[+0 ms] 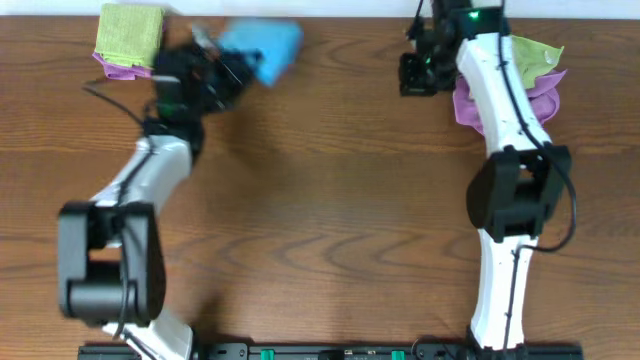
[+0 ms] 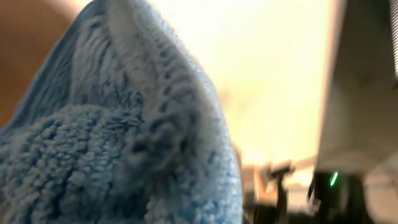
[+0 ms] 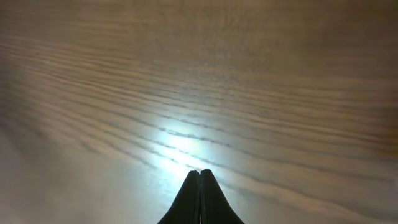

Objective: Fold the cloth
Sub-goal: 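Carry the blue square with the left gripper to the top-left cloth stack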

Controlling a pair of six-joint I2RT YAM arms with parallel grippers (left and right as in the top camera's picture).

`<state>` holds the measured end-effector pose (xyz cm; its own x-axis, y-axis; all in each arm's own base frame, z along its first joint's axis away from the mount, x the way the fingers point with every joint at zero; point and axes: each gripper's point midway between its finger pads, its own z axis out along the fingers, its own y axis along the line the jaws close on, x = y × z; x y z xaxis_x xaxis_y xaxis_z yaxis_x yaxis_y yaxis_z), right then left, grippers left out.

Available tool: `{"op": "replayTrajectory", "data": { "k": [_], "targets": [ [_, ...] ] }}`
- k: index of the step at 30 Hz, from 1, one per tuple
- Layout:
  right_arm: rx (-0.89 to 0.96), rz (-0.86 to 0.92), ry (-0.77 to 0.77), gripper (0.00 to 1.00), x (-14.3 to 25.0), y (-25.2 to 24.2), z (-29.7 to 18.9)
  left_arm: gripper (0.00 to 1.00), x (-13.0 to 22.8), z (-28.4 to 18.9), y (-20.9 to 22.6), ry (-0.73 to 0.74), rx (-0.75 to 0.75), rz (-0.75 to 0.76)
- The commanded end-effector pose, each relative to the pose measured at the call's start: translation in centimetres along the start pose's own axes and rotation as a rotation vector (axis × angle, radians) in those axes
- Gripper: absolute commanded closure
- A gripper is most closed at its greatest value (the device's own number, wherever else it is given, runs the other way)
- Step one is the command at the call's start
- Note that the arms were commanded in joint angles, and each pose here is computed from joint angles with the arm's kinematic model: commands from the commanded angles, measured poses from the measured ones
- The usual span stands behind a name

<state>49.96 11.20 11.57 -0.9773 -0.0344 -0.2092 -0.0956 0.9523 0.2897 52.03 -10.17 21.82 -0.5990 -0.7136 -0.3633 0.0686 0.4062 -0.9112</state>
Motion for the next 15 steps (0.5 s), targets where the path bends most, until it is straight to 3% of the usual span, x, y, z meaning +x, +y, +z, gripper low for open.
{"op": "replayTrajectory", "data": {
  "k": [1, 6, 9, 15],
  "targets": [
    [-0.003, -0.052, -0.005, 0.99, 0.1, 0.7, -0.7, 0.94, -5.9, -2.3, -0.4, -0.162, -0.038, 0.011],
    [-0.006, -0.059, -0.004, 0.99, 0.1, 1.1, -0.6, 0.94, -11.4, -5.5, 1.9, -0.31, -0.147, -0.002],
    [-0.006, -0.059, -0.004, 0.99, 0.1, 1.1, -0.6, 0.94, -13.4, -6.8, 2.9, -0.371, -0.222, 0.068],
    [-0.021, -0.072, -0.024, 0.99, -0.4, 1.7, -0.5, 0.94, -17.7, -8.3, 7.6, -0.441, -0.341, 0.057]
  ]
}}
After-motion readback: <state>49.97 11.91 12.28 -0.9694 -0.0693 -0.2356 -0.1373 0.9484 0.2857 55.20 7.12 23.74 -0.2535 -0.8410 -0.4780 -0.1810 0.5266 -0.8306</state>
